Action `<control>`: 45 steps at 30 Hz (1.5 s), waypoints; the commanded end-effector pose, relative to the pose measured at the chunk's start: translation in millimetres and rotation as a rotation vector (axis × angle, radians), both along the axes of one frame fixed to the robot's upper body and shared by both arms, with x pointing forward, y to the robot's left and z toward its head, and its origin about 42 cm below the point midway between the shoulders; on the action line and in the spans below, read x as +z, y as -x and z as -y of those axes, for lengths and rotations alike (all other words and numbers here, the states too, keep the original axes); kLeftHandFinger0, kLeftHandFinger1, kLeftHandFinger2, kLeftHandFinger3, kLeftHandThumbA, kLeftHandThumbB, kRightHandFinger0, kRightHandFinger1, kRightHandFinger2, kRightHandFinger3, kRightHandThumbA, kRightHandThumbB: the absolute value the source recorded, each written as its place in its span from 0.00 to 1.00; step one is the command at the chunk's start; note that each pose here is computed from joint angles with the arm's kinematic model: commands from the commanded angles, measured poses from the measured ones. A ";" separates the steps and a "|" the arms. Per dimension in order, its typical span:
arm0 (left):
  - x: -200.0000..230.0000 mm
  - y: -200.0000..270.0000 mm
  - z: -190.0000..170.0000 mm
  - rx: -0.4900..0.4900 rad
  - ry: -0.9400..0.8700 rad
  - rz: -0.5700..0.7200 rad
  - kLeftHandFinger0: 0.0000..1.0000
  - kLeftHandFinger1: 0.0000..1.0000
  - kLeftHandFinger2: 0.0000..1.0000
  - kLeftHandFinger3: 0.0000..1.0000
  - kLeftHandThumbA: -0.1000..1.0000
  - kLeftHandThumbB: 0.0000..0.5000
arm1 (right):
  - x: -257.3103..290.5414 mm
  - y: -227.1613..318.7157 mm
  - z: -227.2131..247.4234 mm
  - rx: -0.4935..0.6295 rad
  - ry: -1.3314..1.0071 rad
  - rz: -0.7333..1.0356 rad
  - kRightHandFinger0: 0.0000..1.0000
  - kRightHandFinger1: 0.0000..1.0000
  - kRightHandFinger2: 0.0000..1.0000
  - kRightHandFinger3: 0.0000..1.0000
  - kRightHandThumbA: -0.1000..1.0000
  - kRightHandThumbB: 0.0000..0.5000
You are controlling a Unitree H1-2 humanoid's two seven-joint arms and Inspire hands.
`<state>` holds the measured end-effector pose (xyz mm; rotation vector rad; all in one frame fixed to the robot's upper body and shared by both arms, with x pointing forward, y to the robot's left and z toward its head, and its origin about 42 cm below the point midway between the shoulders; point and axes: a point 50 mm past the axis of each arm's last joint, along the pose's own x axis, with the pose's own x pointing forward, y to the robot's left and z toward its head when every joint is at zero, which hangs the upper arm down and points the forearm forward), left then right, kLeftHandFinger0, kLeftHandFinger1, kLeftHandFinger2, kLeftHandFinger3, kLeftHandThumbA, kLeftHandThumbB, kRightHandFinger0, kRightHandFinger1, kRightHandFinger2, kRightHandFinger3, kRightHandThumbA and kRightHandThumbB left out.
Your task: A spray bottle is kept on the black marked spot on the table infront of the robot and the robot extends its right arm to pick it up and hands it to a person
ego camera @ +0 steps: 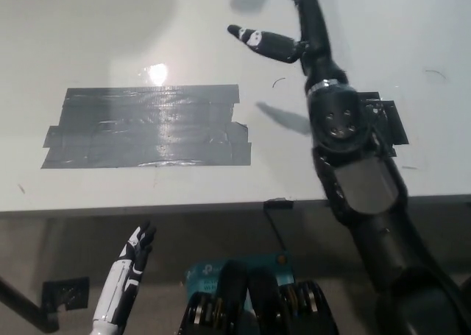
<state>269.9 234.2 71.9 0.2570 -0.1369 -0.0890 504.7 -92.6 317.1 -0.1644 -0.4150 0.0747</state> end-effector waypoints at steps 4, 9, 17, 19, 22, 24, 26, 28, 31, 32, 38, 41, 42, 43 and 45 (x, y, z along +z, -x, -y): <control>14.2 -4.3 -1.7 -0.014 -0.017 0.057 1.00 1.00 1.00 1.00 1.00 0.84 | 61.4 106.7 64.4 0.048 0.037 0.343 1.00 1.00 1.00 1.00 1.00 0.95; 11.9 -3.6 -2.2 -0.018 -0.024 0.058 1.00 1.00 1.00 1.00 1.00 0.86 | 26.6 189.5 98.6 0.066 0.070 0.398 1.00 1.00 1.00 1.00 0.98 1.00; 9.1 -0.4 -1.1 -0.017 -0.020 0.055 1.00 1.00 1.00 1.00 1.00 0.85 | -51.2 255.0 123.2 0.072 0.098 0.254 1.00 1.00 1.00 1.00 0.95 0.91; 5.9 4.8 -0.4 -0.016 -0.014 0.044 1.00 1.00 1.00 1.00 1.00 0.86 | -84.7 268.8 126.4 0.076 0.102 0.163 1.00 1.00 1.00 1.00 0.97 0.89; 2.1 12.1 -1.0 -0.013 -0.015 0.034 1.00 1.00 1.00 1.00 1.00 0.85 | -118.0 277.4 129.8 0.092 0.072 0.045 1.00 1.00 1.00 1.00 0.97 0.90; 0.2 15.0 -2.3 -0.006 -0.012 0.033 1.00 1.00 1.00 1.00 1.00 0.87 | -138.4 280.9 132.6 0.104 0.025 -0.045 1.00 1.00 1.00 1.00 0.99 0.88; -1.8 18.3 -4.1 0.002 -0.005 0.025 1.00 1.00 1.00 1.00 1.00 0.87 | -157.9 282.8 135.6 0.108 -0.016 -0.121 1.00 1.00 1.00 1.00 0.98 0.90; -5.6 23.4 -6.0 0.010 0.003 0.013 1.00 1.00 1.00 1.00 1.00 0.88 | -176.9 285.5 136.8 0.112 -0.039 -0.181 1.00 1.00 1.00 1.00 0.97 0.93; -9.8 26.6 -7.6 0.014 0.006 0.006 1.00 1.00 1.00 1.00 1.00 0.89 | -195.5 290.2 138.0 0.111 -0.042 -0.244 1.00 1.00 1.00 1.00 0.96 0.90; -11.5 27.6 -8.4 0.017 0.003 -0.001 1.00 1.00 1.00 1.00 1.00 0.91 | -209.6 293.0 139.4 0.123 -0.057 -0.296 1.00 1.00 1.00 1.00 0.98 0.93; -15.4 30.9 -11.2 0.028 0.003 -0.017 1.00 1.00 1.00 1.00 1.00 0.96 | -234.0 292.7 139.9 0.139 -0.074 -0.375 1.00 1.00 1.00 1.00 0.97 0.91; -15.4 31.0 -11.8 0.031 0.001 -0.019 1.00 1.00 1.00 1.00 1.00 0.96 | -238.6 290.1 139.5 0.144 -0.067 -0.385 1.00 1.00 1.00 1.00 0.97 0.90; -15.5 30.7 -12.0 0.033 0.001 -0.020 1.00 1.00 1.00 1.00 1.00 0.97 | -239.7 289.1 139.3 0.145 -0.065 -0.386 1.00 1.00 1.00 1.00 0.97 0.90; -15.3 30.1 -12.2 0.035 0.003 -0.019 1.00 1.00 1.00 1.00 1.00 0.97 | -241.6 287.6 139.6 0.143 -0.052 -0.388 1.00 1.00 1.00 1.00 0.97 0.90; -14.5 29.3 -12.1 0.035 0.006 -0.019 1.00 1.00 1.00 1.00 1.00 0.97 | -242.4 286.5 140.2 0.140 -0.042 -0.388 1.00 1.00 1.00 1.00 0.98 0.90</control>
